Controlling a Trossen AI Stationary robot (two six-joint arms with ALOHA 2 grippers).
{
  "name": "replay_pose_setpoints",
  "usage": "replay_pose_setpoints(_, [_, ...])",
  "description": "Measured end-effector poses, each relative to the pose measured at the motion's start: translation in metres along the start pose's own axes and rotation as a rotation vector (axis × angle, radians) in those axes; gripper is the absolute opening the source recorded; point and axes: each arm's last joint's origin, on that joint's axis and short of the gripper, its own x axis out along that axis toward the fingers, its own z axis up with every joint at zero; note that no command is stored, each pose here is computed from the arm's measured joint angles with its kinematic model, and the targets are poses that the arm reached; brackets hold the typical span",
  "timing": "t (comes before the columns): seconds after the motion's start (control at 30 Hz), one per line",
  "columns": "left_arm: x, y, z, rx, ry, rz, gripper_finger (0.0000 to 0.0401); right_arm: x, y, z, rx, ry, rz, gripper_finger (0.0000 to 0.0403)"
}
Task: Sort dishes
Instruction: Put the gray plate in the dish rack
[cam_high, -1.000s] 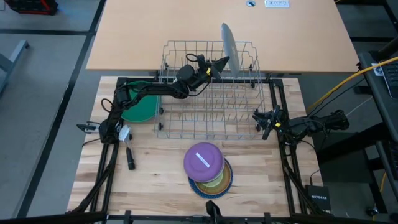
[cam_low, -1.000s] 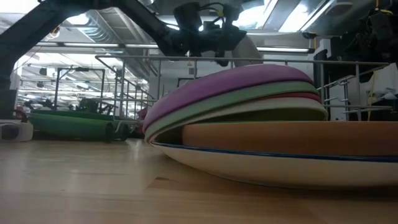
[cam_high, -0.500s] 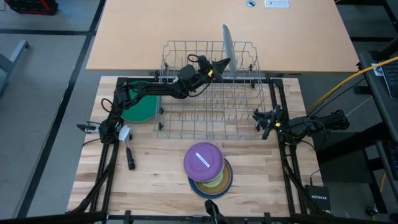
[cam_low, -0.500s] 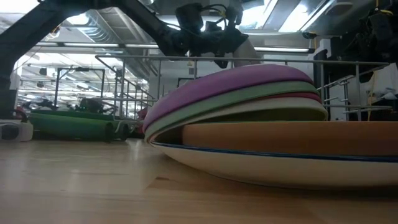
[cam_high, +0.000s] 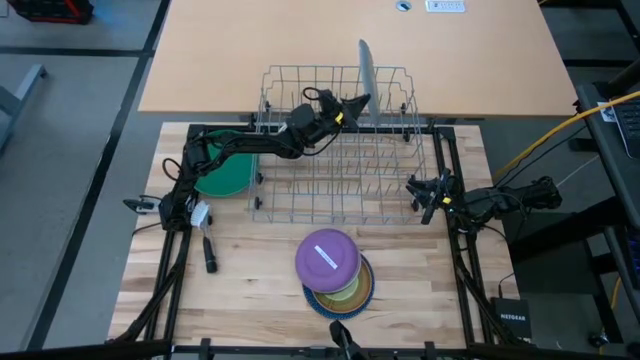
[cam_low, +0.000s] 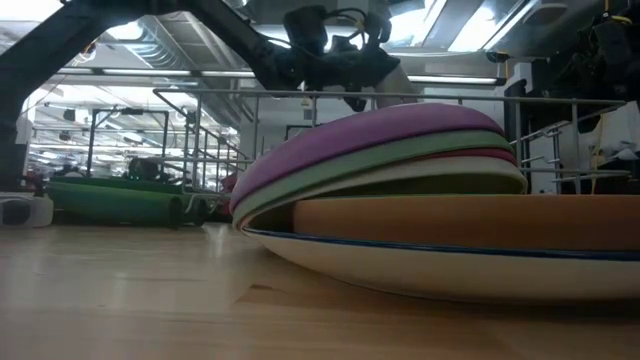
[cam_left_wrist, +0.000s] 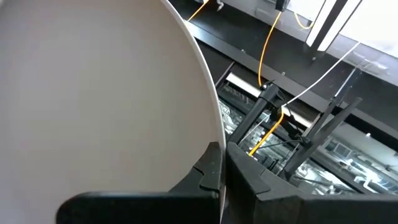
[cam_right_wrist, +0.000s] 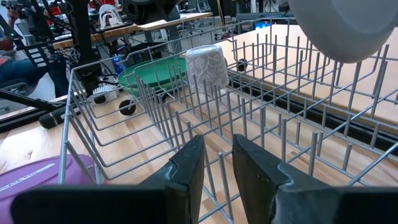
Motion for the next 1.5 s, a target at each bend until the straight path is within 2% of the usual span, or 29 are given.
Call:
replay_pose_setpoints(0.23, [0.001,0.004,-0.004,-0.024,-0.045,0.024,0.0000,0.000,0.000,0.001,0.006,-0.006,0.002,0.0088])
replay_pose_setpoints(0.37, [0.002,0.007,-0.007,-0.008,-0.018,0.062,0.0000,0.000,0.001,0.003,0.025,-0.025,0.010,0.0088])
replay_pose_setpoints(0.6, [0.002,0.006,-0.002,0.000,-0.055,0.040,0.0000,0.000,0.001,0.003,0.026,-0.025,0.011,0.0088])
replay_pose_setpoints(1.0, [0.002,0.015,-0.007,0.046,0.023,0.106,0.0000,0.000,0.002,0.005,0.038,-0.037,0.016,0.0088])
replay_pose_setpoints(1.27, [0.001,0.028,-0.011,0.055,0.102,0.192,0.0000,0.000,0.002,0.005,0.037,-0.036,0.016,0.0088])
replay_pose_setpoints(1.4, [0.002,0.030,-0.010,0.053,0.097,0.194,0.0000,0.000,0.002,0.005,0.037,-0.036,0.016,0.0088])
replay_pose_setpoints(1.5, [0.002,0.026,-0.008,0.061,0.078,0.156,0.0000,0.000,0.002,0.005,0.036,-0.036,0.016,0.0088])
